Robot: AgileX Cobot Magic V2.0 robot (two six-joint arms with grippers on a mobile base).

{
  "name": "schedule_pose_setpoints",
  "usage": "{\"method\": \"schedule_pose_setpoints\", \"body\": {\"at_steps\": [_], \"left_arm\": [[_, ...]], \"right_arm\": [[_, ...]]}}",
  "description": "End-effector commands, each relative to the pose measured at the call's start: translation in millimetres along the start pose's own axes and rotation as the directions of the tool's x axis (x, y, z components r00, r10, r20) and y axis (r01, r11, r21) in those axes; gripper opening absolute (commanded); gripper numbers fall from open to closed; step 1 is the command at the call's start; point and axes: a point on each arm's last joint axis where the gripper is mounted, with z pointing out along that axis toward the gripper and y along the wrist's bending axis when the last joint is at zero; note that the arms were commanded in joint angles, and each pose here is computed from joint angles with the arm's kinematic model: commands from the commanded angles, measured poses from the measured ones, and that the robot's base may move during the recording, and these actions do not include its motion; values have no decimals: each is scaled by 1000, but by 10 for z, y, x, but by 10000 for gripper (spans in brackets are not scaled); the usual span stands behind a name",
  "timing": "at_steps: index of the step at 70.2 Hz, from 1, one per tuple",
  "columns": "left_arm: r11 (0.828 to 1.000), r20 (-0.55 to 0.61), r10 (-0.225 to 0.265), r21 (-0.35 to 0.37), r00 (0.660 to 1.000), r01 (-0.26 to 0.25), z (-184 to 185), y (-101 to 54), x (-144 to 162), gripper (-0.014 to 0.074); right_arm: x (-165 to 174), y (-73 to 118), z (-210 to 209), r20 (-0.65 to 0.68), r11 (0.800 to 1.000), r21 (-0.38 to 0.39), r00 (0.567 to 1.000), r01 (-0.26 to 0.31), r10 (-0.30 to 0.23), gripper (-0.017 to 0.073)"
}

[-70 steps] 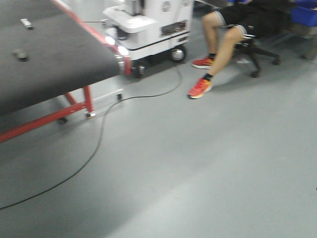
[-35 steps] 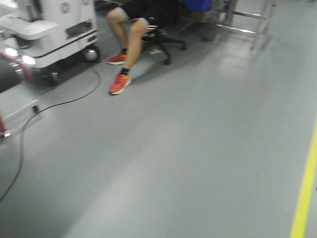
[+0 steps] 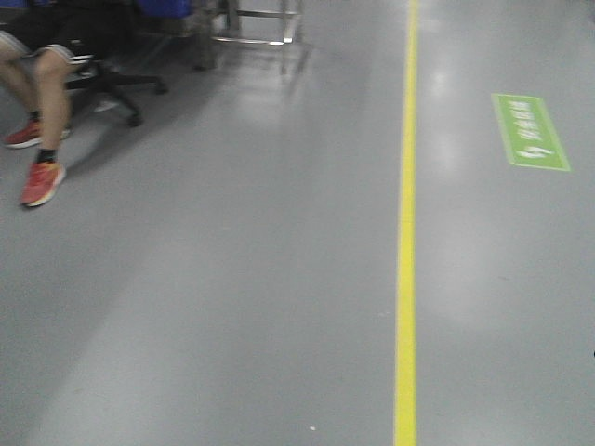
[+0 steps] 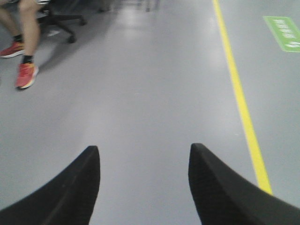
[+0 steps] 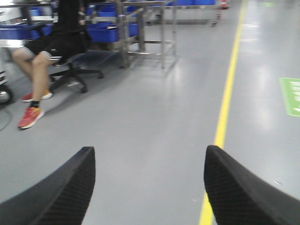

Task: Move and align brake pads A on conveyor
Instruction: 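Drive along the yellow floor line with both grippers empty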

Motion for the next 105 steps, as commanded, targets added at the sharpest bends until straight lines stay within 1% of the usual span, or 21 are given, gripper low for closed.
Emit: {"method": "schedule_pose_setpoints", "body": {"at_steps": [1,105], "left_arm": [[1000,80,-5,12,997,4,-28,-11,-125,393],[1000,82,-5,12,997,4,-31,-11,-125,393]], "right_arm": [[-142,-1,-17,89,1000,7,996,5,-6,470],[-142,-1,-17,89,1000,7,996,5,-6,470]]}}
